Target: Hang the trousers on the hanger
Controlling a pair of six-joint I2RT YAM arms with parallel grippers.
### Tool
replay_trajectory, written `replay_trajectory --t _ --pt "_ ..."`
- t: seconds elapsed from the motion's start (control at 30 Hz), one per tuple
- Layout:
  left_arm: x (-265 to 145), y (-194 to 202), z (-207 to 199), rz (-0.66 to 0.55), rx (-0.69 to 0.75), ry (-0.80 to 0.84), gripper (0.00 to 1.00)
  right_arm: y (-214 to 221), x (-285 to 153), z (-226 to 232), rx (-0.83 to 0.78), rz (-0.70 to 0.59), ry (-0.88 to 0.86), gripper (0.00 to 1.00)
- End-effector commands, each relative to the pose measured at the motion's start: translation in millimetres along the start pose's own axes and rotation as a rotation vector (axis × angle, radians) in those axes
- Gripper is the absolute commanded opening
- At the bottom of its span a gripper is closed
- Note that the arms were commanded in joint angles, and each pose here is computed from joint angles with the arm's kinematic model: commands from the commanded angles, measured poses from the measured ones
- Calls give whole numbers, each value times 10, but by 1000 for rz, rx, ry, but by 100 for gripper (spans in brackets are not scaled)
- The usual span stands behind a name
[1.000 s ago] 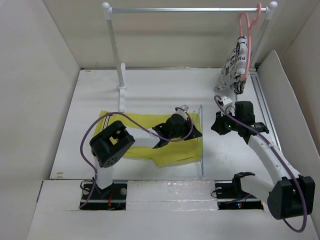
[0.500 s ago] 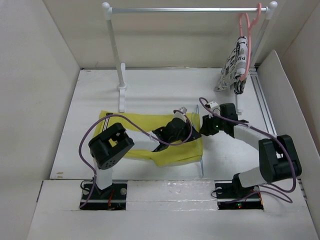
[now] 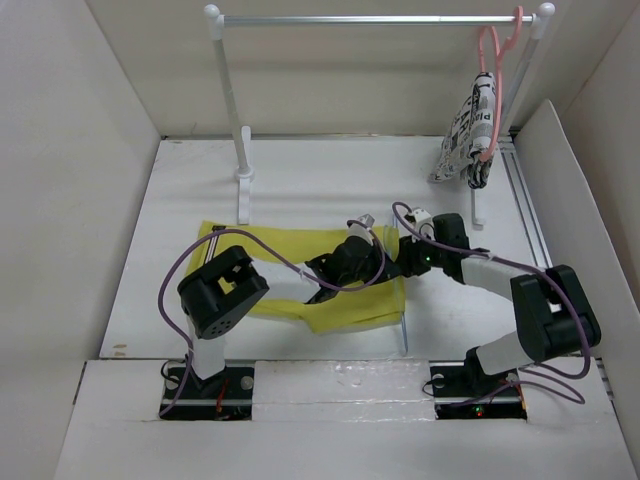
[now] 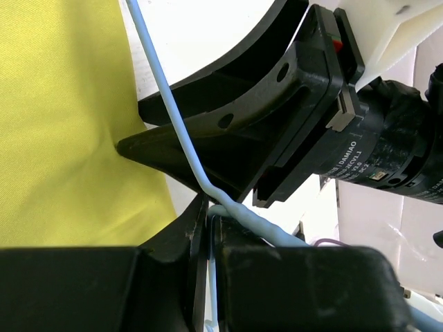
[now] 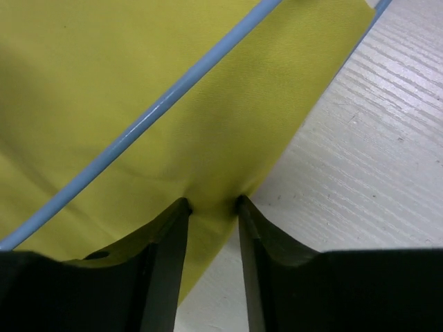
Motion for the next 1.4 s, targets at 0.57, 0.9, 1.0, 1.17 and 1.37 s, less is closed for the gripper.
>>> replay_trajectory --t 0.57,0.9,1.0,1.17,1.37 --pt "-122 91 502 79 105 -255 0 -486 -826 -58 -44 -199 73 0" --pt "-563 -86 748 76 237 -397 0 -462 -1224 -748 105 -230 268 0" --pt "-634 -154 836 78 264 -423 0 -503 -1193 -869 125 -232 282 0" --pt "-614 -253 759 74 302 -418 0 -582 -1107 -987 143 -225 289 0" --pt "-560 -433 565 37 299 -372 0 -478 -960 -949 144 -168 270 0"
Point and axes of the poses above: each gripper's point midway between its finger pads, its own x axis out along the fingers, its own z axis along the line the jaws close on, y = z × x, the point moved 10 cm from there along -x, back along the fingers, and after that the axes turned 13 degrees about x, right-handed, at the moved point
